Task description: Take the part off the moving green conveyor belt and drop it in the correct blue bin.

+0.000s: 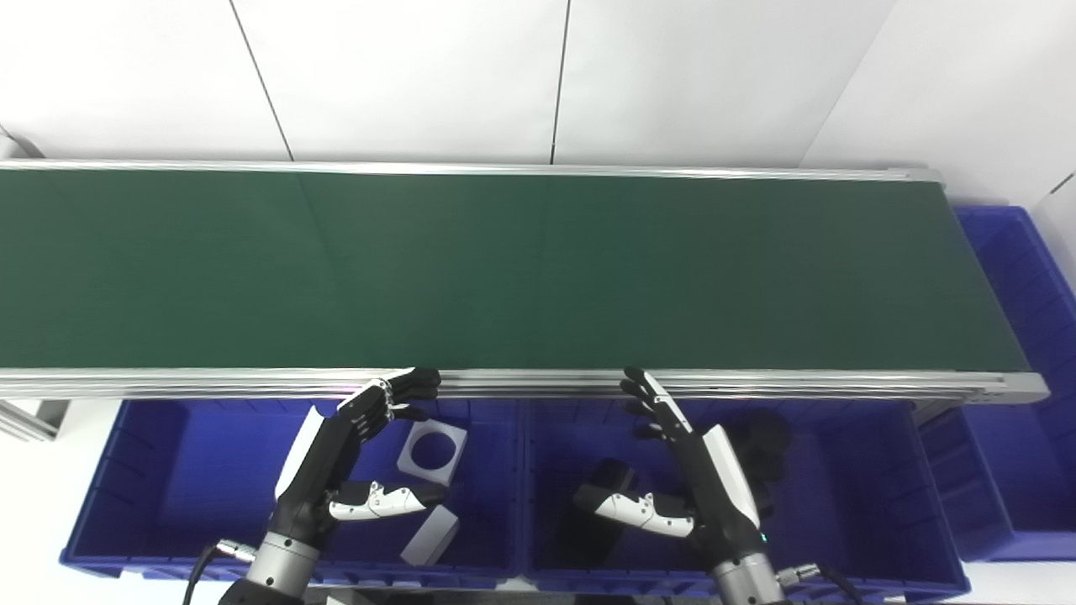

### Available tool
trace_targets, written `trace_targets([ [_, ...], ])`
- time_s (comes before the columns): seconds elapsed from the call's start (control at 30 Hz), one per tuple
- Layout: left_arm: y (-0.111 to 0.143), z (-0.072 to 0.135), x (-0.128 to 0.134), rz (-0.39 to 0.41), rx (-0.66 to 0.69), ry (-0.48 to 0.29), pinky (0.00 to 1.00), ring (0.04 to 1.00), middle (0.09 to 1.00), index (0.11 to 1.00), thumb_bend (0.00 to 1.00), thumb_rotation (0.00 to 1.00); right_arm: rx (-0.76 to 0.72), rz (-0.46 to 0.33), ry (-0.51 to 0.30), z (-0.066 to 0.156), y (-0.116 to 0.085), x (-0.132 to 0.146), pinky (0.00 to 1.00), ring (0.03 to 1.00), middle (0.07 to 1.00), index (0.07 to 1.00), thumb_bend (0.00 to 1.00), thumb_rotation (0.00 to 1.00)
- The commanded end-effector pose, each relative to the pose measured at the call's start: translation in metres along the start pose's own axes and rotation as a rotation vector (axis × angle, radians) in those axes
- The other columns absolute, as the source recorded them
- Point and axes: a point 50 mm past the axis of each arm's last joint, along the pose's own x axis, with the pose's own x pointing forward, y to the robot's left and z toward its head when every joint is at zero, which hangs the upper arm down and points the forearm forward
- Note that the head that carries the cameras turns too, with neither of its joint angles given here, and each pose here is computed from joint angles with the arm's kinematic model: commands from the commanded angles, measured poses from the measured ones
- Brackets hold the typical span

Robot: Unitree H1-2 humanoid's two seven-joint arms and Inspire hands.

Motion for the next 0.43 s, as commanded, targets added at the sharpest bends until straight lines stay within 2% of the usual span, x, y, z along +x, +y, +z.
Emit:
trace_targets([
  [0.0,0.0003,0.0065,0.0016,-0.003,0.017,-0.051,0.67,0.769,0.803,0.774,0.85,0.37,0.031,-0.025,-0.084,0.0081,-0.0011,0.0012,0.80,0.825,0.864,0.897,0.89,0.44],
  [0.4,-0.0026,0.0024,0.0016,-0.012,0.023,-0.036,0.68,0.779,0.818,0.785,0.85,0.36,0.051,-0.024,-0.073,0.0025,-0.0024,0.0007,0.79,0.818,0.860,0.903,0.88,0.41],
])
